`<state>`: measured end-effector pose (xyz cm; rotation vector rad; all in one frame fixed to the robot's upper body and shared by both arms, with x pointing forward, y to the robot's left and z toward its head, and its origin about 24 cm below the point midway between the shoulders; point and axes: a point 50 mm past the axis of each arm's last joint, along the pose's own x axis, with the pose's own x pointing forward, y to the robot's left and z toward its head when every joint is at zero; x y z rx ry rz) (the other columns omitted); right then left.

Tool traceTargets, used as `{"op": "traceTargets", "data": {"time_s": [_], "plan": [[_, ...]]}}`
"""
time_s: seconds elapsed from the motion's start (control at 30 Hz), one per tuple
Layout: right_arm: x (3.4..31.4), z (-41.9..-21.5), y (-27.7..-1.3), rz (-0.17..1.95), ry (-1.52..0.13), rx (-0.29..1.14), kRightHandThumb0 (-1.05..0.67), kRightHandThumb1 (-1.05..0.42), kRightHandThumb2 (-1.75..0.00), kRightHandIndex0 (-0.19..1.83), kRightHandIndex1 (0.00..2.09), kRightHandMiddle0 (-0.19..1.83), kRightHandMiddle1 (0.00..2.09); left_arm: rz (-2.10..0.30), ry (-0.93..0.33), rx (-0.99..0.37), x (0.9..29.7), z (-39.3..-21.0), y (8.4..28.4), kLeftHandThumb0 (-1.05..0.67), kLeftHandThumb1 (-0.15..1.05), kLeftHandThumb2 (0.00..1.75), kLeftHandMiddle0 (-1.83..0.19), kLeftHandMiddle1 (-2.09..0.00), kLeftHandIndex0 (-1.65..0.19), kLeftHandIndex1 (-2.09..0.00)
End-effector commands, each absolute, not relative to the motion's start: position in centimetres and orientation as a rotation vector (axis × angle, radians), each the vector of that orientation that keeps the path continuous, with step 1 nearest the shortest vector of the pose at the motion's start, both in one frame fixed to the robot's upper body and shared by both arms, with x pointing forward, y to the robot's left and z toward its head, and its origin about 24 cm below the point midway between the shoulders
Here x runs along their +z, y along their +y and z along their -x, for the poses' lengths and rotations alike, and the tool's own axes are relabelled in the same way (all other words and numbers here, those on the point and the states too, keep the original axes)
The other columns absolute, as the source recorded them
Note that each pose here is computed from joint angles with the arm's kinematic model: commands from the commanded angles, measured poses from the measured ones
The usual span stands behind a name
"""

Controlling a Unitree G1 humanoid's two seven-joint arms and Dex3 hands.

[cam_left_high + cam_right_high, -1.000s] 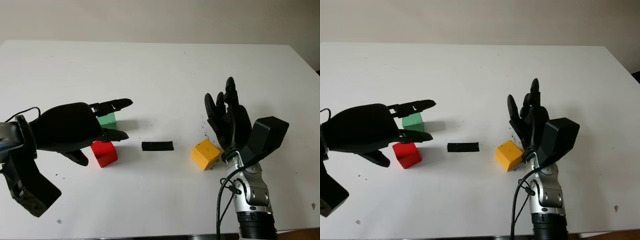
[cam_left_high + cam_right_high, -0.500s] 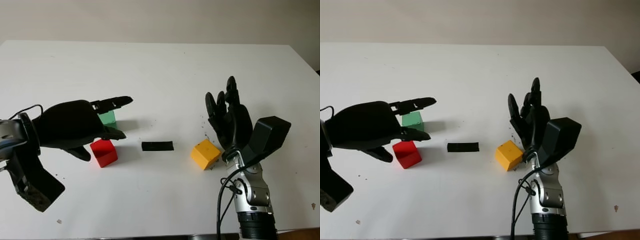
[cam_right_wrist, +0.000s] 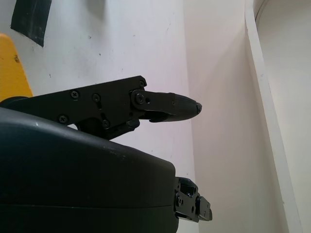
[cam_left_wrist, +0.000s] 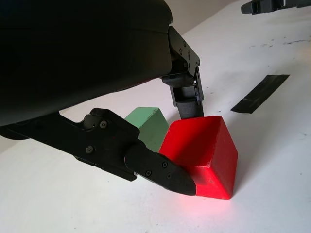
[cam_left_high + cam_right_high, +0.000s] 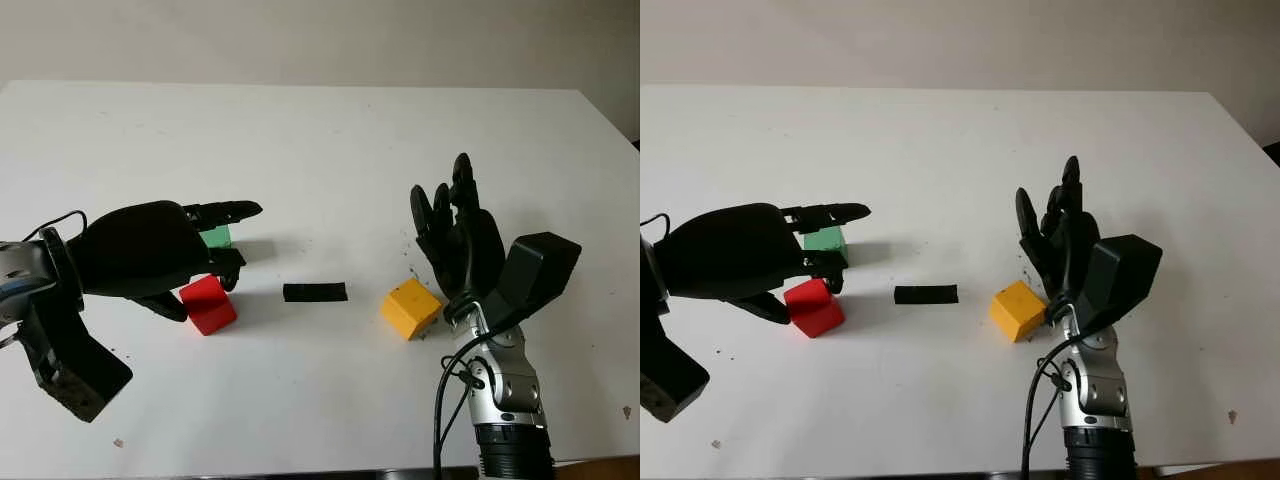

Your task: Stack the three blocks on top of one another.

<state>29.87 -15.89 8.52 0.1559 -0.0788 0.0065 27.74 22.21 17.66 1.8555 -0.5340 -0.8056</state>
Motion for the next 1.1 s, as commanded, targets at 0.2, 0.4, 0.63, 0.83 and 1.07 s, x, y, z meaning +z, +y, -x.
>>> {"op": "traceTargets", "data": {"time_s": [0.2, 0.4, 0.63, 0.83, 1.07], "plan": [[8.9, -29.8, -16.1, -0.138, -0.095, -0.001, -0.38, -1.05, -0.37, -0.19, 0.01, -0.19, 0.01, -1.752, -0.487, -0.833, 18.2, -28.0, 22.0, -0.41, 0.9, 0.06, -0.05, -0.05, -0.39, -1.24], [8.9, -29.8, -16.1, -0.128, -0.096, -0.002, -0.38, -1.05, -0.37, -0.19, 0.02, -0.19, 0.02, -1.669, -0.482, -0.806, 19.2, -28.4, 22.0, -0.37, 0.93, 0.05, -0.05, -0.05, -0.33, -1.35], [8.8, -29.8, -16.1, -0.111, -0.098, -0.004, -0.39, -1.05, -0.36, -0.19, 0.03, -0.19, 0.03, -1.602, -0.509, -0.775, 20.8, -29.0, 21.7, -0.41, 0.94, 0.06, -0.04, -0.05, -0.27, -1.43], [8.9, -29.8, -16.1, -0.101, -0.101, -0.003, -0.39, -1.05, -0.37, -0.19, 0.03, -0.19, 0.03, -1.598, -0.565, -0.784, 22.4, -29.8, 20.2, -0.42, 0.98, 0.07, -0.05, -0.06, -0.25, -1.43], [8.8, -29.7, -16.0, -0.074, -0.106, -0.005, -0.39, -1.05, -0.37, -0.18, 0.04, -0.19, 0.03, -1.503, -0.63, -0.827, 23.0, -31.9, 17.6, -0.42, 0.97, 0.05, -0.08, -0.06, -0.3, -1.48]]}}
